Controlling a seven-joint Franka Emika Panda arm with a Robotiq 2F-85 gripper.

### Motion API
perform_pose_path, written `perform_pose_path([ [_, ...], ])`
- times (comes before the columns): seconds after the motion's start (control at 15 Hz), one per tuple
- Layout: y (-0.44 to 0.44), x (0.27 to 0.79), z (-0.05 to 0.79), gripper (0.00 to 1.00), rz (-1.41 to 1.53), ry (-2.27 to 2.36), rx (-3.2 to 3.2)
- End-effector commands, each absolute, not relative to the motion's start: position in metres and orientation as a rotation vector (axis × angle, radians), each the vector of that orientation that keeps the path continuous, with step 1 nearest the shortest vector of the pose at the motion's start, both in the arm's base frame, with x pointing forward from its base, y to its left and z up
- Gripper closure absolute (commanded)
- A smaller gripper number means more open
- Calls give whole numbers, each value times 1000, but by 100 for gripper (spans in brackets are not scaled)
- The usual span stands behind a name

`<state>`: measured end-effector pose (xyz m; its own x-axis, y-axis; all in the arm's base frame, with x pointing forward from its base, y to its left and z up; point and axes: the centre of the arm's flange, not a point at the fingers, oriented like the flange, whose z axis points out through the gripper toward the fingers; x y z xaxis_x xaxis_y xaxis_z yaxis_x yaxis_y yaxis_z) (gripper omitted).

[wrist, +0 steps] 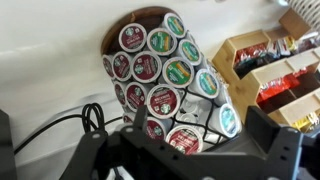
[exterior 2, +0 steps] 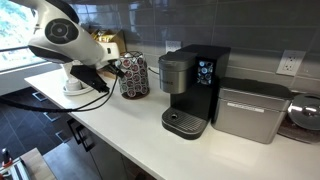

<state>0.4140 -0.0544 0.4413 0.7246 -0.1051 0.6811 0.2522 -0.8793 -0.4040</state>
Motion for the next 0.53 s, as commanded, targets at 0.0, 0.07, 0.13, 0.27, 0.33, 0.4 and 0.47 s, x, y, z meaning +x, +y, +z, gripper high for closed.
perform_pose_path([
  [0.0,-51,383,482,0,-919,-275,-2588],
  [0.07,-49,379,488,0,-898,-321,-2622],
  [0.13,-48,376,495,0,-880,-357,-2650],
  [0.27,-48,367,511,0,-867,-419,-2682],
  [0.33,-49,361,517,0,-860,-450,-2698],
  [0.4,-50,356,524,0,-852,-467,-2715],
  [0.47,-51,350,529,0,-847,-486,-2722],
])
